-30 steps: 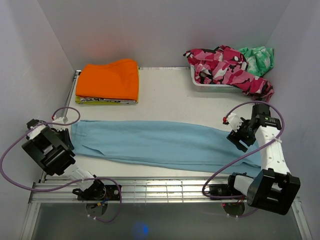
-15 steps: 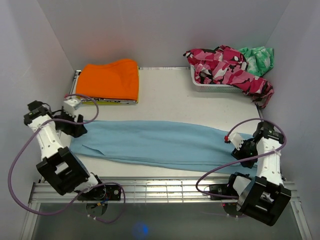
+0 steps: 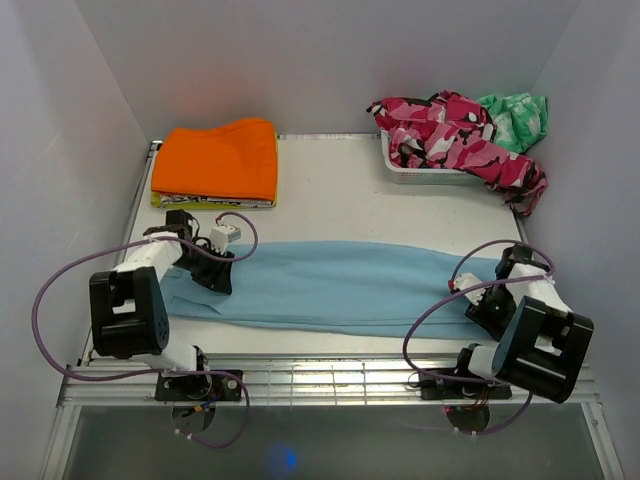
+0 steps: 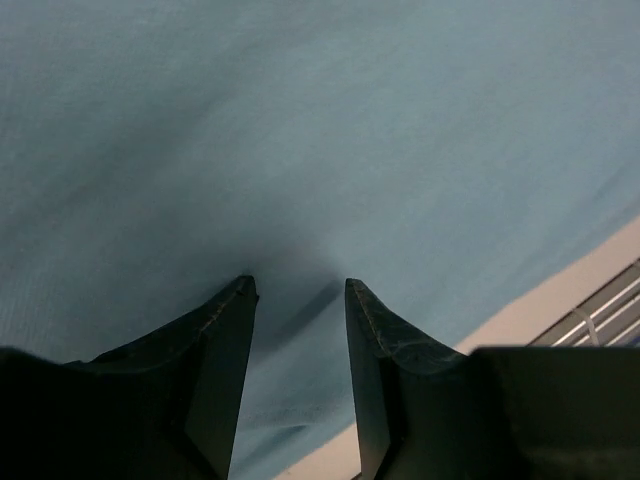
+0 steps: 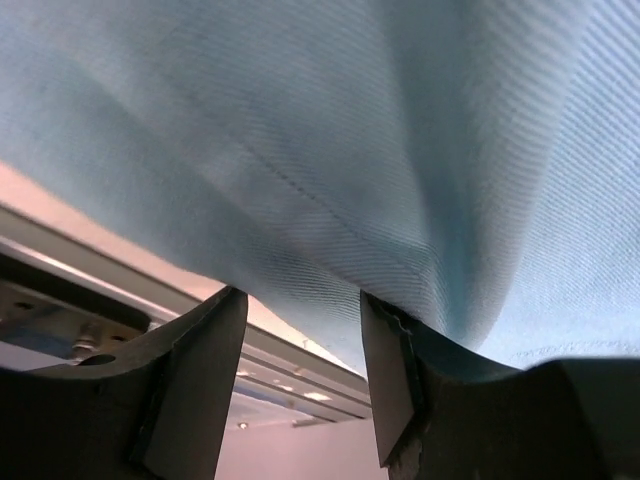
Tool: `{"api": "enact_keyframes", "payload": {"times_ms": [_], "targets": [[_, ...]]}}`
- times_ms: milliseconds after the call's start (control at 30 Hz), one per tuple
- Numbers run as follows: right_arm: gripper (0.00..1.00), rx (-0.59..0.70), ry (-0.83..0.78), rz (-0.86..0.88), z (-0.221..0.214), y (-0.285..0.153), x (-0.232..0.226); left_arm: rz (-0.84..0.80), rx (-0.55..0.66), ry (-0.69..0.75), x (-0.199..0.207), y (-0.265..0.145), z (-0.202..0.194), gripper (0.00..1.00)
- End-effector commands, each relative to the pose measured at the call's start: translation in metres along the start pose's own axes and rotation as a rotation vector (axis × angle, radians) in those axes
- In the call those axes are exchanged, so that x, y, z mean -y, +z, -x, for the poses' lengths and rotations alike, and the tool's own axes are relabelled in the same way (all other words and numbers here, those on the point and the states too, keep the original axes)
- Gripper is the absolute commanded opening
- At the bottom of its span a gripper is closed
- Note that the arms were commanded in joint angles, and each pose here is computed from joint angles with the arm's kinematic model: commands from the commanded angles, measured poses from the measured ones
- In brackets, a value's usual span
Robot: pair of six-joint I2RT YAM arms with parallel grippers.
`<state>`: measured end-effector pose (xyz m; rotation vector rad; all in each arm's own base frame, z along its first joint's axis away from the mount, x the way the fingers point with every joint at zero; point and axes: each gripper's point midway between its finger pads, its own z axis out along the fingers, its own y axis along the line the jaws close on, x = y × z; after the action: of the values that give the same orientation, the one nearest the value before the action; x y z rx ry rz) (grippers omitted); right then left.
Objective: Fold and stack the trousers
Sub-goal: Fold the trousers
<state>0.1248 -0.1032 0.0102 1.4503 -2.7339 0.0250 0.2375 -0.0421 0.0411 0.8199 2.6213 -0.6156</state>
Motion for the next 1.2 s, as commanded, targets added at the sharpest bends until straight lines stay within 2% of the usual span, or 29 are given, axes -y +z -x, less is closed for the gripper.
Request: {"api": "enact_keyframes", "payload": {"times_ms": [0,200,333,433,467,533,600,633,733,900,967,1167], "targets": [[0.55,0.1,0.034,-0.118,0.034,0.015,0.046,0.158,0.003,-0.107,-0.042,0.005,0.001,0.52],[0.54,0.226,0.02,-0.044,0.087,-0.007,0.045,0.261,0.003,-0.211,-0.094,-0.014,-0.002,0.47],[0.54,0.304,-0.022,0.004,0.102,-0.036,0.025,0.295,0.032,-0.213,-0.12,-0.037,0.008,0.46],[0.55,0.37,-0.06,-0.017,0.11,-0.062,0.022,0.291,0.053,-0.145,-0.124,-0.052,0.018,0.48],[0.55,0.376,-0.067,-0.02,0.109,-0.072,0.02,0.282,0.069,-0.109,-0.118,-0.061,0.025,0.51],[0.55,0.41,-0.112,-0.102,0.11,-0.091,0.024,0.192,0.125,-0.015,-0.095,-0.069,0.038,0.62],[0.54,0.43,-0.147,-0.173,0.108,-0.106,0.029,0.168,0.219,0.082,-0.074,-0.092,0.062,0.71],[0.53,0.435,-0.189,-0.222,0.107,-0.114,0.032,0.115,0.283,0.143,-0.058,-0.097,0.075,0.72],[0.51,0.404,-0.247,-0.289,0.1,-0.117,0.041,0.035,0.34,0.258,-0.01,-0.105,0.096,0.72],[0.49,0.371,-0.252,-0.336,0.081,-0.107,0.071,-0.08,0.244,0.412,0.067,-0.063,0.105,0.64],[0.47,0.365,-0.248,-0.347,0.071,-0.104,0.083,-0.1,0.174,0.437,0.085,-0.039,0.097,0.58],[0.43,0.376,-0.228,-0.302,0.055,-0.087,0.104,-0.13,0.043,0.542,0.125,0.013,0.072,0.52]]}}
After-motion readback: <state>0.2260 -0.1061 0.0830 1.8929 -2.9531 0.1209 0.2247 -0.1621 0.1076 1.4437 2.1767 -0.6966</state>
